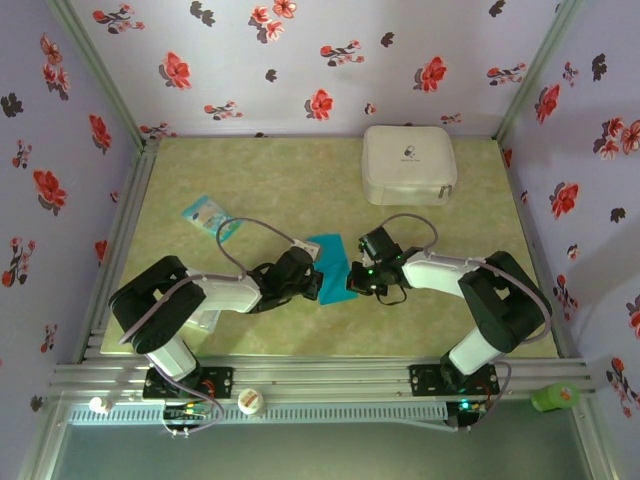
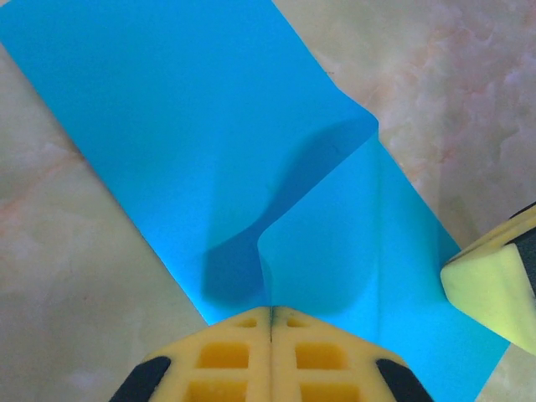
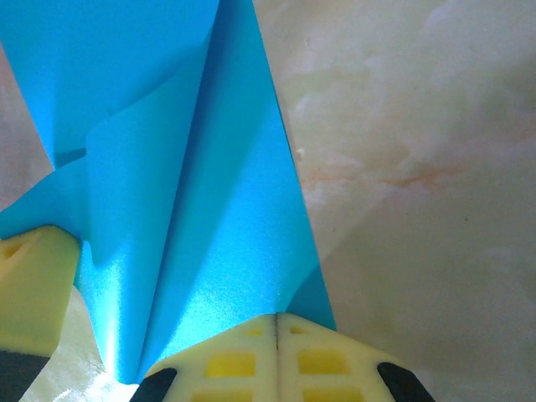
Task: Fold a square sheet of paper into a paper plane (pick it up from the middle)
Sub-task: Fold the triangle a second time at the center of the table.
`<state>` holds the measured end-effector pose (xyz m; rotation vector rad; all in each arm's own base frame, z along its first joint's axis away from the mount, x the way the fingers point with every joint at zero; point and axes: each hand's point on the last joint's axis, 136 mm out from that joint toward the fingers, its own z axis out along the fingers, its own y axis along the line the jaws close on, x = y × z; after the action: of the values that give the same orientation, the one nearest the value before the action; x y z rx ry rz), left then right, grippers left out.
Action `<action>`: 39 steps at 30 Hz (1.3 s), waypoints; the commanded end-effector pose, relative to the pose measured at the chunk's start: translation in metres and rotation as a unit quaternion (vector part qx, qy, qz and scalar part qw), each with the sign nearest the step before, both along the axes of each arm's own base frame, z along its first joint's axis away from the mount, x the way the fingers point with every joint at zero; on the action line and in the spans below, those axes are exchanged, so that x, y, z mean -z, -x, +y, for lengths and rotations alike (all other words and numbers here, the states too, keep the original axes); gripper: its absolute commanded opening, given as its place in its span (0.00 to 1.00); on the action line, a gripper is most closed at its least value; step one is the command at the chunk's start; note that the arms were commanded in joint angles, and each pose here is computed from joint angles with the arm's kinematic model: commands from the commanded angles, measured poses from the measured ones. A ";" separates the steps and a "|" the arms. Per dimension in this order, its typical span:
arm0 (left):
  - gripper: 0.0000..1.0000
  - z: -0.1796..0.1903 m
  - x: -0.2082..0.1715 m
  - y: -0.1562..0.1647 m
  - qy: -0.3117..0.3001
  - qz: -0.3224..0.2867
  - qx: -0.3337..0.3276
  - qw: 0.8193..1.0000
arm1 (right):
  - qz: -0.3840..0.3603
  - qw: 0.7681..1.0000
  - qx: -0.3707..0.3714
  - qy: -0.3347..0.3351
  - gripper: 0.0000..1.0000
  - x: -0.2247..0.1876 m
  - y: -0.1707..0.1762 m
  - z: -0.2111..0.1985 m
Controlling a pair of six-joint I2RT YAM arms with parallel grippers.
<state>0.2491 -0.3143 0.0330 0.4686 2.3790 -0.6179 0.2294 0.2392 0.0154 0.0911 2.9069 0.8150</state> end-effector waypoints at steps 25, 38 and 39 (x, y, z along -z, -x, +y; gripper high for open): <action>0.02 -0.005 0.004 -0.010 -0.016 -0.013 0.007 1.000 | 0.032 0.998 0.010 0.059 0.00 0.021 0.016 -0.023; 0.03 -0.005 0.008 -0.013 -0.025 -0.014 0.009 1.000 | 0.035 0.998 0.009 0.059 0.00 0.022 0.017 -0.023; 0.03 -0.006 0.009 -0.013 -0.026 -0.014 0.010 1.000 | 0.037 0.998 0.009 0.059 0.00 0.023 0.018 -0.023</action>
<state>0.2525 -0.3184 0.0227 0.5104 2.3896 -0.5857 0.2294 0.2392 0.0156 0.0912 2.9073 0.8148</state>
